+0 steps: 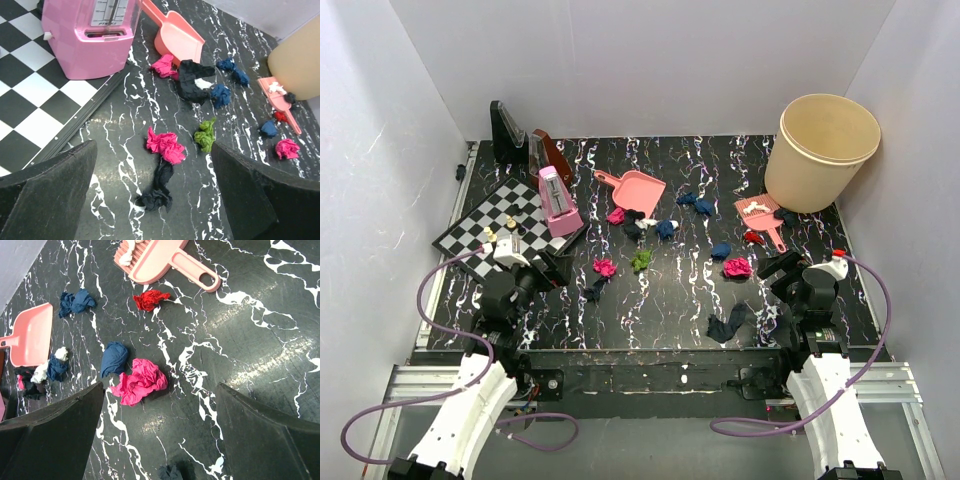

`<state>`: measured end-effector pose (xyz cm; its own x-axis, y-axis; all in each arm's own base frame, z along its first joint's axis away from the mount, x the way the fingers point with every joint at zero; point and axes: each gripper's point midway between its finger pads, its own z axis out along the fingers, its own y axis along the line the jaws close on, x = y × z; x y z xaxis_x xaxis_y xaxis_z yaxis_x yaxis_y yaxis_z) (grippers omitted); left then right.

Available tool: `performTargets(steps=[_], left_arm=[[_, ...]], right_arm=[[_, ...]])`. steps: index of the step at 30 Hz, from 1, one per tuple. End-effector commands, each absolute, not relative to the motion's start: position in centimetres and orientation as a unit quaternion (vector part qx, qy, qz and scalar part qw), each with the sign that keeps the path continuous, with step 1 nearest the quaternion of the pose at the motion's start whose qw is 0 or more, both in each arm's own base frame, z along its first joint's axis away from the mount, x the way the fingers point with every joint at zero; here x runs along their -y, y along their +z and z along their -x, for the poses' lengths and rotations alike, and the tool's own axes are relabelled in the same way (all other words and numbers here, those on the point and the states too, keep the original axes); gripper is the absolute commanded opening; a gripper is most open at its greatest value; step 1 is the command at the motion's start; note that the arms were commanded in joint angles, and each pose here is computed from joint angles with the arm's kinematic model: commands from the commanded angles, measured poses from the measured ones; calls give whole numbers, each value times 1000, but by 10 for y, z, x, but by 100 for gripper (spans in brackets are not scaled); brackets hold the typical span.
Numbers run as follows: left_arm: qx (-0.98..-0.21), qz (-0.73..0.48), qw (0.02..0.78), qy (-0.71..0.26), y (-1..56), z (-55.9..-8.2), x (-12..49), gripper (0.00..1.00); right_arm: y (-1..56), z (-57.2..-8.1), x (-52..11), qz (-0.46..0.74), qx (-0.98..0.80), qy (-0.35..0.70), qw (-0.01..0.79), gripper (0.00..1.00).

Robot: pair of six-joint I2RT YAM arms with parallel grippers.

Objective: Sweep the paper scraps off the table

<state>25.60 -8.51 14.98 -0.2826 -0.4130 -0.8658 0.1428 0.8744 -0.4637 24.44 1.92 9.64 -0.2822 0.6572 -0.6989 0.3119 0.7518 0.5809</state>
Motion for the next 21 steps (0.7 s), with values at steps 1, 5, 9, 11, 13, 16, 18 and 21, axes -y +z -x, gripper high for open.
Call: performTargets(steps=[1, 5, 9, 11, 13, 16, 18, 21], left_arm=[[-755, 104, 584, -281, 164, -263, 99, 98], [-772, 120, 556, -284, 179, -278, 114, 96], [-793, 111, 542, -256, 196, -288, 133, 97], [-800, 112, 534, -249, 206, -293, 144, 97], [-806, 110, 529, -241, 213, -297, 156, 97], [-811, 100, 533, -220, 227, -304, 178, 95], [-813, 103, 538, -195, 232, -313, 186, 94], [-821, 104, 536, -166, 230, -328, 199, 93]], right_arm=[[105, -247, -12, -320, -771, 159, 527, 98], [106, -247, -11, -322, -770, 157, 528, 98], [105, -246, -9, -328, -770, 150, 526, 98], [105, -246, -9, -328, -771, 151, 525, 98], [104, -246, -9, -330, -771, 150, 524, 97], [104, -246, -8, -333, -769, 149, 524, 96], [104, -246, -7, -335, -768, 148, 525, 96], [104, -246, -5, -339, -767, 144, 525, 95]])
